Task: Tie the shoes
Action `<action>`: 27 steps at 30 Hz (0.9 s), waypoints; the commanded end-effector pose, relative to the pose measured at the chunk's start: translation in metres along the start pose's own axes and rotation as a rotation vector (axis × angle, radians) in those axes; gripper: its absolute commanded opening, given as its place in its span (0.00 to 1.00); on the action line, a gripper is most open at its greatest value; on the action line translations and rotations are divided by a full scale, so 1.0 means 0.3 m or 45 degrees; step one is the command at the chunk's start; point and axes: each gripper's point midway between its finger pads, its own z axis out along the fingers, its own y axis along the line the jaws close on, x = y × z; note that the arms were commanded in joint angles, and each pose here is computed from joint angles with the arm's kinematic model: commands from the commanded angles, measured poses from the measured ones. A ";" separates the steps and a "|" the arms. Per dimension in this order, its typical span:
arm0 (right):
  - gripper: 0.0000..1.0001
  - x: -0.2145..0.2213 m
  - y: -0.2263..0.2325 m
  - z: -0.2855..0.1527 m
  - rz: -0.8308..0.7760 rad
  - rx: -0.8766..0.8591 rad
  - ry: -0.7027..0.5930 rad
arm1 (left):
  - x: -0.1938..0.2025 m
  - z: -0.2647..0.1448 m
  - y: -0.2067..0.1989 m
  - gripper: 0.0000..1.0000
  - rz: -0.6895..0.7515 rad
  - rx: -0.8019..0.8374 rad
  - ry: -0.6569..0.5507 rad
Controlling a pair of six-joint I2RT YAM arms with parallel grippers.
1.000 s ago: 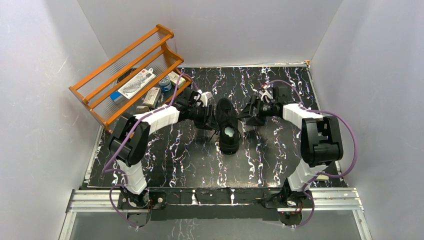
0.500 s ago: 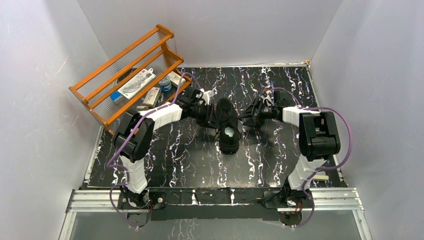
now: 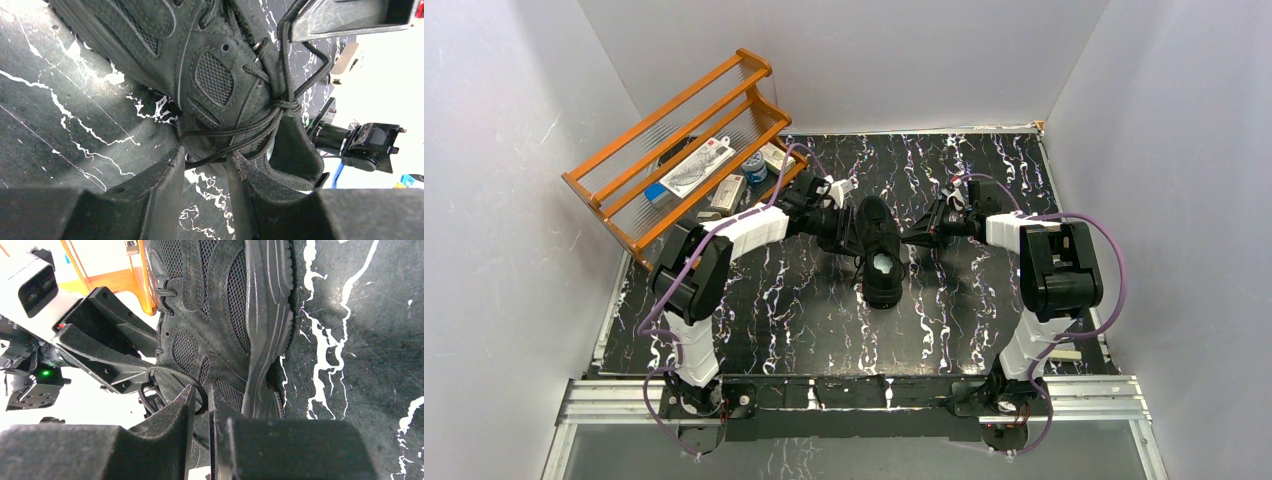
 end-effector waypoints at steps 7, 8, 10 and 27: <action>0.00 -0.008 0.045 -0.011 -0.068 -0.065 -0.006 | -0.021 0.002 -0.018 0.22 0.036 0.037 0.019; 0.00 -0.007 0.047 -0.012 -0.071 -0.067 -0.008 | -0.014 0.003 -0.014 0.21 0.034 0.037 0.024; 0.00 -0.004 0.044 -0.013 -0.076 -0.060 -0.010 | 0.001 0.006 -0.004 0.18 0.033 0.032 0.037; 0.00 -0.114 -0.126 -0.103 -0.061 0.440 -0.332 | 0.134 -0.051 0.136 0.00 0.036 -0.236 0.102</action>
